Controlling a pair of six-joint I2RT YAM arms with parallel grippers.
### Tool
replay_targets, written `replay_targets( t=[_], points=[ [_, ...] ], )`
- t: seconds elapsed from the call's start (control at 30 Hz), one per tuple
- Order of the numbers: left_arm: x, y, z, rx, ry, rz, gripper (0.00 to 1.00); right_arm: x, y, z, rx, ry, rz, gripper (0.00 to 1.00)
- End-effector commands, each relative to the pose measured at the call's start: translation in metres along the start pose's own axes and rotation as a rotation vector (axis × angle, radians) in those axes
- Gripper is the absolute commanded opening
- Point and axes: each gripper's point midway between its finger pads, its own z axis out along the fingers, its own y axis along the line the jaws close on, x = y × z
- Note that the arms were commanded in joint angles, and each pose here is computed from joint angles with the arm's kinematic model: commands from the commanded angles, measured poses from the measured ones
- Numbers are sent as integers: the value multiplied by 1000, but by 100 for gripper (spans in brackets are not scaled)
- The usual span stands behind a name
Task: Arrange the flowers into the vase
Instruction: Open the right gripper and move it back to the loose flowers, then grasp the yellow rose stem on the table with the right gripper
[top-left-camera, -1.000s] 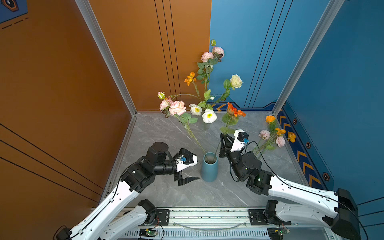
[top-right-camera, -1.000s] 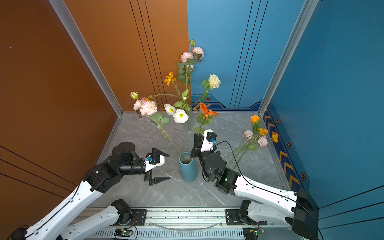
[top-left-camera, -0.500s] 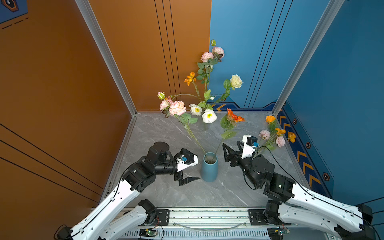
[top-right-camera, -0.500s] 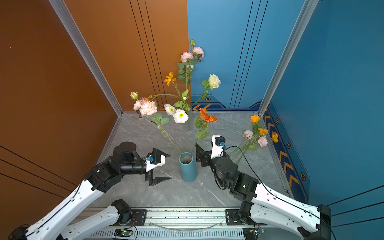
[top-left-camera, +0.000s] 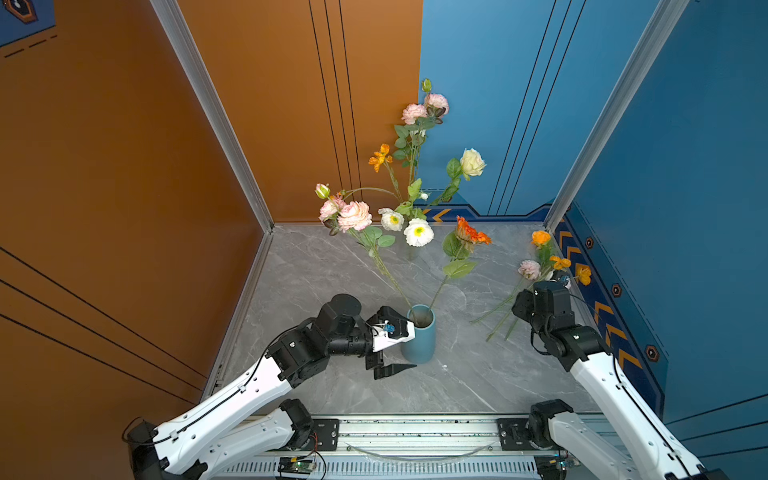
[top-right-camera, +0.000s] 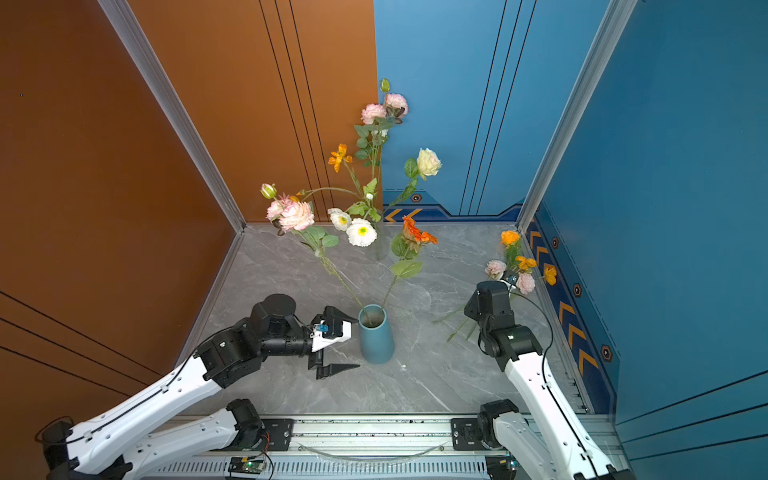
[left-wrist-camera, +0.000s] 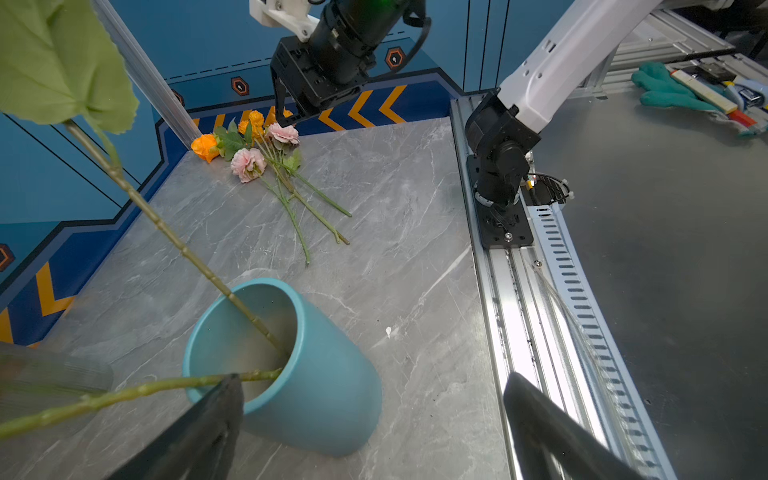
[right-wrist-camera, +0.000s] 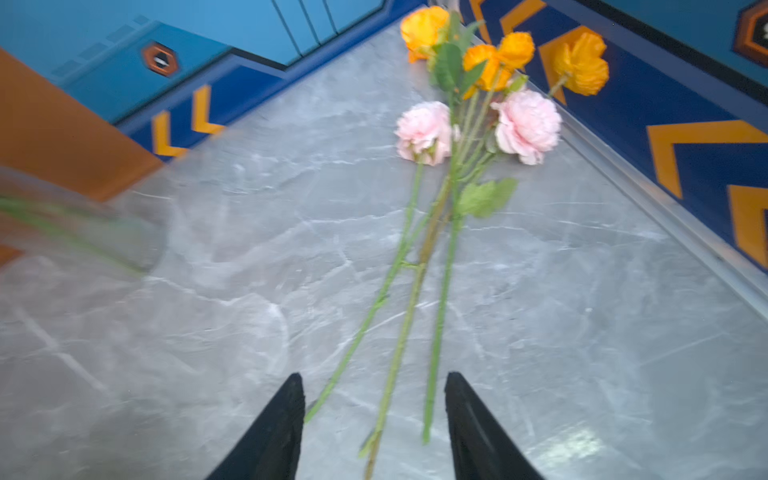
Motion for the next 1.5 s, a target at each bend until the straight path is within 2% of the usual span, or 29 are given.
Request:
replay_targets(
  t=[0.0, 0.07, 0.17, 0.37, 0.67, 0.8, 1.13, 1.47],
  points=[
    [-2, 10, 4, -91, -5, 25, 98, -2, -11, 42, -52, 140, 67, 39],
    [-3, 10, 5, -97, -18, 33, 98, -1, -21, 74, -42, 224, 95, 36],
    [-2, 10, 6, -100, -18, 37, 98, 2, -25, 110, -26, 300, 48, 35],
    [2, 9, 8, -92, -10, 45, 98, 6, -32, 148, 5, 315, 45, 32],
    [1, 7, 6, -85, -19, 53, 98, 7, -42, 162, 54, 329, 28, 30],
    [1, 7, 6, -84, -18, 54, 98, 10, -42, 167, 58, 343, 27, 24],
    [0, 5, 5, -75, -25, 56, 98, 21, -46, 169, 70, 379, 12, 23],
    [0, 5, 4, -80, -28, 59, 98, 11, -38, 160, 57, 362, -8, 3]
  ],
)
